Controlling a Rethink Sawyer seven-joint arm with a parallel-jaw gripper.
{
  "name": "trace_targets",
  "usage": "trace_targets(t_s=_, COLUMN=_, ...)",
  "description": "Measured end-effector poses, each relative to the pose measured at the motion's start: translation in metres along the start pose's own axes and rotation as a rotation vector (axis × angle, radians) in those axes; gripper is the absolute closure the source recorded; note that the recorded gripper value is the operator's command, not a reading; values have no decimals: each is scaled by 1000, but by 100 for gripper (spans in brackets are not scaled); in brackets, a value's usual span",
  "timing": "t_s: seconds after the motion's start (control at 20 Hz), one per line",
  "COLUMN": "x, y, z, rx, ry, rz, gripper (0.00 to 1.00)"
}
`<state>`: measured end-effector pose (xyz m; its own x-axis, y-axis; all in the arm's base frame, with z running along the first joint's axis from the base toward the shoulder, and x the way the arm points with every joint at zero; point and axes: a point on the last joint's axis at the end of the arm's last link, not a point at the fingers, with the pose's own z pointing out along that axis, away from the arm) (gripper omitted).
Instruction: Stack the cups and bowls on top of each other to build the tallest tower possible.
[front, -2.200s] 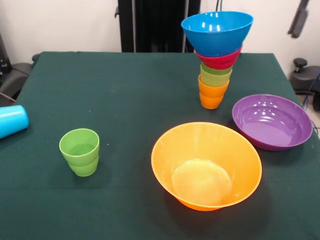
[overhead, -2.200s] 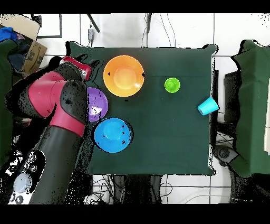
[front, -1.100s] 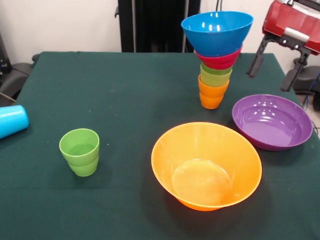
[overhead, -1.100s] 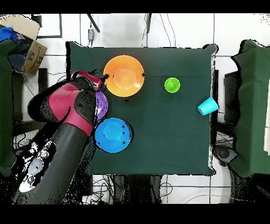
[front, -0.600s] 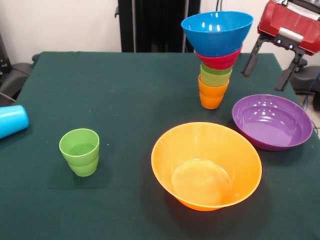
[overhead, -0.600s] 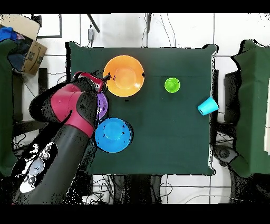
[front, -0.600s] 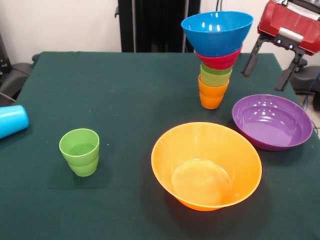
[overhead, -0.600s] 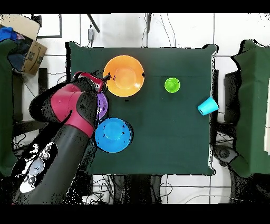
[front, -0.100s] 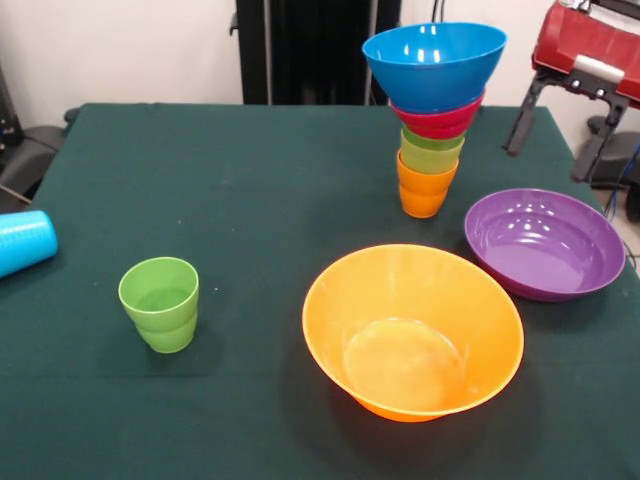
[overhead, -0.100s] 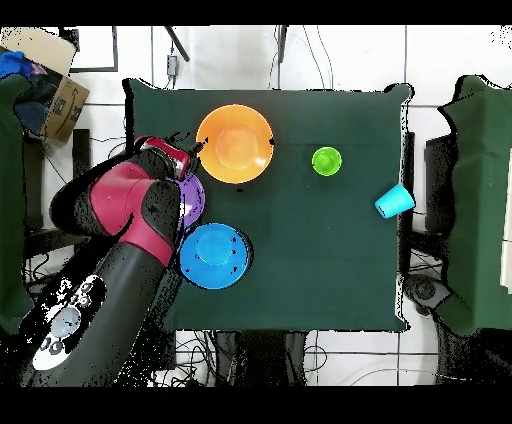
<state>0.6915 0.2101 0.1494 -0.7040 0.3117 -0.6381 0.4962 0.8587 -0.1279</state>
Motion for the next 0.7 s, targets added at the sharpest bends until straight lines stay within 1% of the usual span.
trace_targets(t_s=0.25, x=11, y=2, z=-2, rx=4, ry=16, rz=53, gripper=0)
trace_targets(t_s=0.45, x=25, y=7, z=-5, rx=10, ry=22, rz=81, gripper=0)
trace_targets(t_s=0.7, x=39, y=15, z=-8, rx=12, ry=23, rz=98, gripper=0)
